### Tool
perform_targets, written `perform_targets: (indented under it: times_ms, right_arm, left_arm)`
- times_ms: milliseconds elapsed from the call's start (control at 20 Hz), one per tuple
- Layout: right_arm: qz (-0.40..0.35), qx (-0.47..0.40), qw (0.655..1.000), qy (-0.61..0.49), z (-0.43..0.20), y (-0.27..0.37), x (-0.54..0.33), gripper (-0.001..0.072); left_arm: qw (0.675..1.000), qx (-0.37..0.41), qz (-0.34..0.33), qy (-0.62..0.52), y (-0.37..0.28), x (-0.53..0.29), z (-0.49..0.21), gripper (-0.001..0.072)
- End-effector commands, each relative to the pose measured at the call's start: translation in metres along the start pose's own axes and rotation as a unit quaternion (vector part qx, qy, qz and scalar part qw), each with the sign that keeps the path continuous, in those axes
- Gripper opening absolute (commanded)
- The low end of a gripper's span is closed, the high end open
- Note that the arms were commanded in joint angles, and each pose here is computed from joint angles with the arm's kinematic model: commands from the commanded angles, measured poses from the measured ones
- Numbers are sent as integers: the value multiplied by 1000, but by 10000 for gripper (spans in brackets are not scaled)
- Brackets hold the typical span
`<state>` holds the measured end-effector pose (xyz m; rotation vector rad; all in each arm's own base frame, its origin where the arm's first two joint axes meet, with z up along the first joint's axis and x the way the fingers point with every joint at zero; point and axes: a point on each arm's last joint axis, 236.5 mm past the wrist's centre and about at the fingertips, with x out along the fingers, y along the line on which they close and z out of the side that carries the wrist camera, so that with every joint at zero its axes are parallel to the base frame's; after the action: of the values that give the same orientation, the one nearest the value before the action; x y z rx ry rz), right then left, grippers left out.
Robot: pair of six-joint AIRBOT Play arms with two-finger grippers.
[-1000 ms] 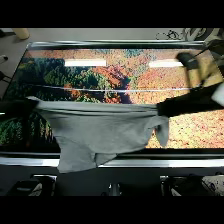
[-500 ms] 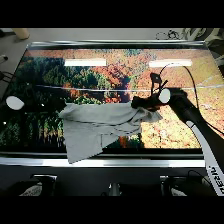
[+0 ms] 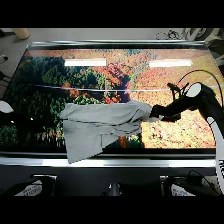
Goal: Fold the shirts.
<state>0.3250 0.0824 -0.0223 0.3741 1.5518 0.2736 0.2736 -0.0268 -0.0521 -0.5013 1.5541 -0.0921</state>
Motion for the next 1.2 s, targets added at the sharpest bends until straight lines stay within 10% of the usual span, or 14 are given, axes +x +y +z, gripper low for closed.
perform_targets:
  times_ms: [0, 250, 450, 650, 750, 950, 1150]
  right_arm:
    - [42, 9, 997, 63, -36, 9, 34, 628]
    - [35, -13, 996, 78, -37, 21, 60, 630]
    - [29, -31, 995, 95, -40, 36, 97, 641]
    - [24, -17, 999, 38, -13, 44, 114, 493]
    - [23, -4, 1000, 20, -3, 45, 111, 25]
    - [7, -130, 989, -73, 31, 78, 20, 19]
    - [-54, -254, 883, -390, 59, 149, -239, 21]
  left_arm:
    - [998, -32, -56, 22, -19, 53, -30, 677]
    - [998, -21, -65, 17, -39, 82, -25, 649]
    - [996, -24, -80, -28, -50, 80, -3, 20]
    - [993, 36, -92, -69, -66, 50, 8, 23]
    - [988, 55, -100, -108, -78, 26, 17, 23]
    - [943, 145, -125, -272, -132, -97, 57, 21]
    - [793, 262, -162, -526, -225, -350, 29, 22]
